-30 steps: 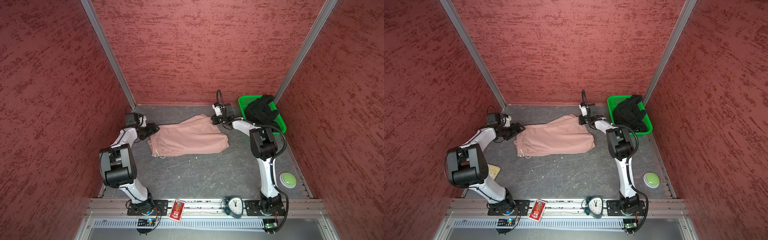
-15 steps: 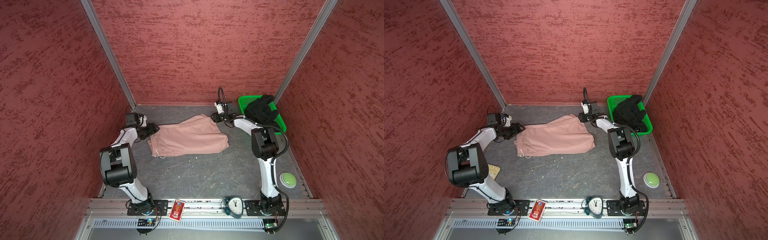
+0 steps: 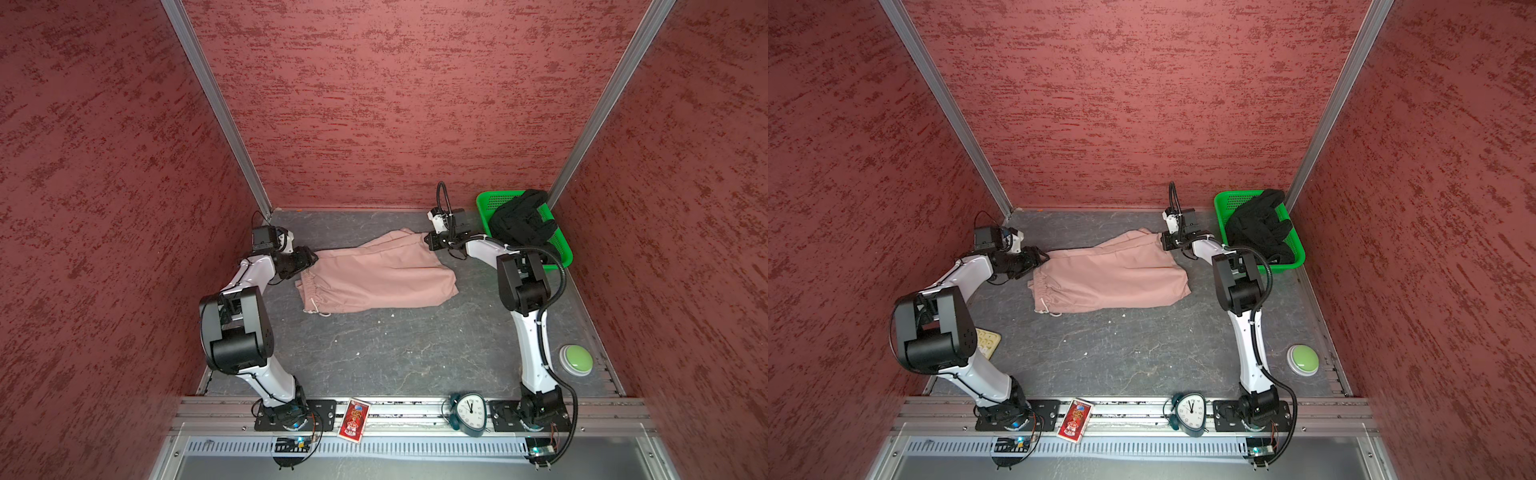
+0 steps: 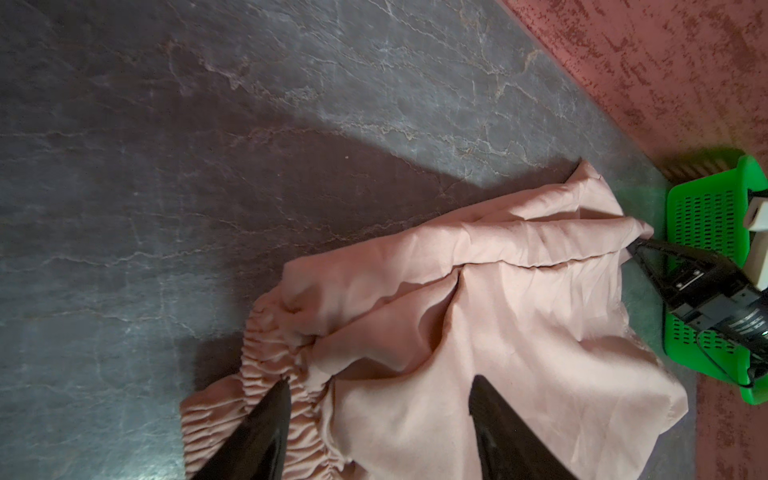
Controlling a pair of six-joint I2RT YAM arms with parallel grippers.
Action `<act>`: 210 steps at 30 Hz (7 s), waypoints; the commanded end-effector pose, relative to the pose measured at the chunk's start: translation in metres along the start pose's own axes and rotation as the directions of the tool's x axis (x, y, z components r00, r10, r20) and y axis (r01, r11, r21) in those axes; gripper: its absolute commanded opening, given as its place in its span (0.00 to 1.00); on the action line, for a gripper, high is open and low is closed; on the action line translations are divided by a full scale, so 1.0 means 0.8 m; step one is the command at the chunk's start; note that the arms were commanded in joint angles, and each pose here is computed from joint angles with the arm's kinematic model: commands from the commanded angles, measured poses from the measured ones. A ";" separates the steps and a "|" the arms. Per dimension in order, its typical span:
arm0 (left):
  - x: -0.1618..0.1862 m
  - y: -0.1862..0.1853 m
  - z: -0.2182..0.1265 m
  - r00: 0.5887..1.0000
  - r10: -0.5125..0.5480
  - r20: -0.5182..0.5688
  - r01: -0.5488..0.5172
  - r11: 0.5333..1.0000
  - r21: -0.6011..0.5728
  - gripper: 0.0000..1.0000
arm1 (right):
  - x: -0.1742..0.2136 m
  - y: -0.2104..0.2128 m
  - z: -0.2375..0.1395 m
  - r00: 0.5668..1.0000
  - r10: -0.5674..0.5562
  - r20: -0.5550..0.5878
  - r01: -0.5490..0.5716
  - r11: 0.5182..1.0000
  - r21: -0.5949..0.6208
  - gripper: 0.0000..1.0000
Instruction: Fold and stack the shorts
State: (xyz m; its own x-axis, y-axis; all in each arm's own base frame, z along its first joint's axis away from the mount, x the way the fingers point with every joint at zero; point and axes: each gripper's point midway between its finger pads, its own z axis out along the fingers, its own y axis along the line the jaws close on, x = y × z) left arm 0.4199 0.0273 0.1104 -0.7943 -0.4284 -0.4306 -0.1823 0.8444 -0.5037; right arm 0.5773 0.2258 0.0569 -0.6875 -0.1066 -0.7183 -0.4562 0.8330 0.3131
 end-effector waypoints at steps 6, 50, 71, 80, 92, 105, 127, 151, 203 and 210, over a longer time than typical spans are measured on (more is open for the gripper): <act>0.000 -0.001 -0.005 1.000 0.003 -0.010 -0.003 1.000 0.000 0.25 | -0.041 0.018 -0.055 0.998 -0.046 0.030 0.045 0.998 0.033 0.00; 0.039 -0.098 -0.049 0.996 0.047 0.070 -0.056 0.991 0.125 0.99 | 0.048 0.027 -0.158 0.995 0.083 -0.053 -0.074 0.985 0.153 0.78; 0.083 -0.139 -0.018 0.980 0.196 0.036 -0.198 0.977 0.076 0.99 | 0.152 -0.027 -0.163 0.950 0.308 -0.048 -0.271 0.893 0.360 0.00; 0.109 -0.119 -0.038 0.980 0.188 0.067 -0.189 0.982 0.012 0.99 | 0.223 -0.022 -0.236 0.896 0.429 -0.112 -0.327 0.809 0.488 0.13; 0.042 -0.064 -0.092 0.979 -0.060 0.197 0.044 0.996 0.083 0.99 | 0.074 0.105 -0.243 0.988 0.148 0.036 -0.152 0.980 0.132 0.68; 0.043 -0.017 -0.081 0.940 -0.294 0.176 0.240 0.932 0.273 0.99 | 0.072 0.166 -0.043 0.986 0.146 -0.079 -0.152 0.986 -0.073 0.72; 0.070 -0.055 -0.039 0.988 -0.144 0.050 0.129 0.965 0.230 0.99 | 0.186 0.089 -0.210 0.941 0.314 -0.127 -0.291 0.941 0.175 0.73; 0.098 -0.006 -0.092 0.908 -0.409 0.087 0.374 0.887 0.272 0.99 | 0.170 0.418 -0.067 0.630 -0.776 0.008 0.772 0.628 0.100 0.98; 0.152 -0.103 -0.038 0.950 -0.308 -0.050 0.305 0.883 0.357 0.99 | 0.156 0.428 -0.070 0.741 -0.585 0.330 0.645 0.756 -0.107 0.00; 0.163 -0.111 -0.004 0.962 -0.261 -0.086 0.274 0.905 0.326 0.99 | 0.151 0.433 -0.067 0.722 -0.601 0.341 0.662 0.745 -0.088 0.00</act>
State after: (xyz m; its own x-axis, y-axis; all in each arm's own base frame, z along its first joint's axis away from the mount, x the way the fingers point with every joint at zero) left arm 0.3184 -0.1000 0.0984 -0.7761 -0.6074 -0.1694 -0.2327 0.5256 -0.8183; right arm 0.3027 0.4601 0.0838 -0.0971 -0.4473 -0.8891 -0.8467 0.5067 -0.1624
